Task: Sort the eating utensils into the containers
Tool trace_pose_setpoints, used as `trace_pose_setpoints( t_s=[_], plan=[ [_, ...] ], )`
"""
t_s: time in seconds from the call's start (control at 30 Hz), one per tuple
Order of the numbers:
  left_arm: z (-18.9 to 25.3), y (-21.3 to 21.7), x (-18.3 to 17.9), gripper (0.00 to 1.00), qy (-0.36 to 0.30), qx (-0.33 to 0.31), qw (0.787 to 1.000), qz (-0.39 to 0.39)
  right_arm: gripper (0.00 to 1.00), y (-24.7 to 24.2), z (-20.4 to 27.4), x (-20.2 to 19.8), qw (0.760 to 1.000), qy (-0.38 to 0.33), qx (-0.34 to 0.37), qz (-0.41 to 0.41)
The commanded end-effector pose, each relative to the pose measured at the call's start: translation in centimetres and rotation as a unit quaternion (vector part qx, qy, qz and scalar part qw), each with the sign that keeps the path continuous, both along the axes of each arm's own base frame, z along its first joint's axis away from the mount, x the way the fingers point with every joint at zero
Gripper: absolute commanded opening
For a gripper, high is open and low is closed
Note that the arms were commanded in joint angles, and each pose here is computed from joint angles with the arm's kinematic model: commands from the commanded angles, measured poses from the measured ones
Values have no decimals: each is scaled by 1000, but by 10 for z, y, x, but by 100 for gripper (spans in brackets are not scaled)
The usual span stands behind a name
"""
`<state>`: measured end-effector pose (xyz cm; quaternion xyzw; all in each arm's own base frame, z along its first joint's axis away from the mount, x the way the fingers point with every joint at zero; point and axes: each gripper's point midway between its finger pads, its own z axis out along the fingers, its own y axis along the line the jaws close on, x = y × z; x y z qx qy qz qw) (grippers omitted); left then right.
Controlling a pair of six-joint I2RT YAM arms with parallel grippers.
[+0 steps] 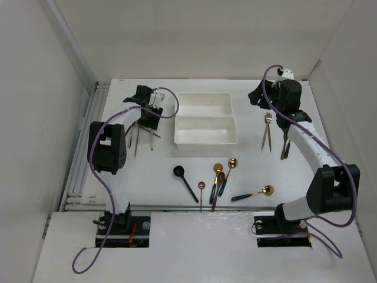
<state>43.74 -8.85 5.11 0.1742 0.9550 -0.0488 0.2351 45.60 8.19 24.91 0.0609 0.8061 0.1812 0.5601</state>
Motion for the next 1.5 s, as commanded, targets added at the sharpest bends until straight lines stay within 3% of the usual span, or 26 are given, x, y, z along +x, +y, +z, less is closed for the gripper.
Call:
trace_pose_setpoints(
  t_s=[0.0,0.23,0.27,0.5,0.57,0.77,0.9,1.07,1.13,1.27,1.37,1.47],
  plan=[
    [-2,3,-4,40,0,-1,1000,12,63,-5,23,-4,999,-32,8,-10],
    [-12,8,4,33,12,-17,999,30,63,-7,36,-8,999,-47,8,-15],
    [-9,6,6,27,9,-22,999,28,63,-7,36,-9,999,-47,8,-15],
    [-6,-4,10,10,8,-45,999,16,63,-9,35,-10,999,-48,3,-18],
    [-10,-5,7,1,18,-48,999,14,63,-12,39,-11,998,-54,-3,-22],
    [4,-9,8,0,17,-59,998,8,63,-15,42,-12,998,-61,-17,-24],
    [53,-14,25,0,-27,-72,997,8,63,-20,43,-6,997,-61,-19,-33],
    [127,-5,55,0,-121,-25,992,10,62,-47,10,19,999,-4,-5,-35],
    [145,-20,61,0,-152,2,988,-31,61,-56,4,24,1000,8,12,-22],
    [196,-63,74,0,-232,35,965,-116,61,-69,-23,35,997,45,48,-44],
    [201,-110,84,0,-267,50,945,-184,58,-67,-34,41,996,59,61,-34],
    [206,-154,91,0,-317,76,911,-254,58,-62,-33,42,995,61,72,-20]
  ],
)
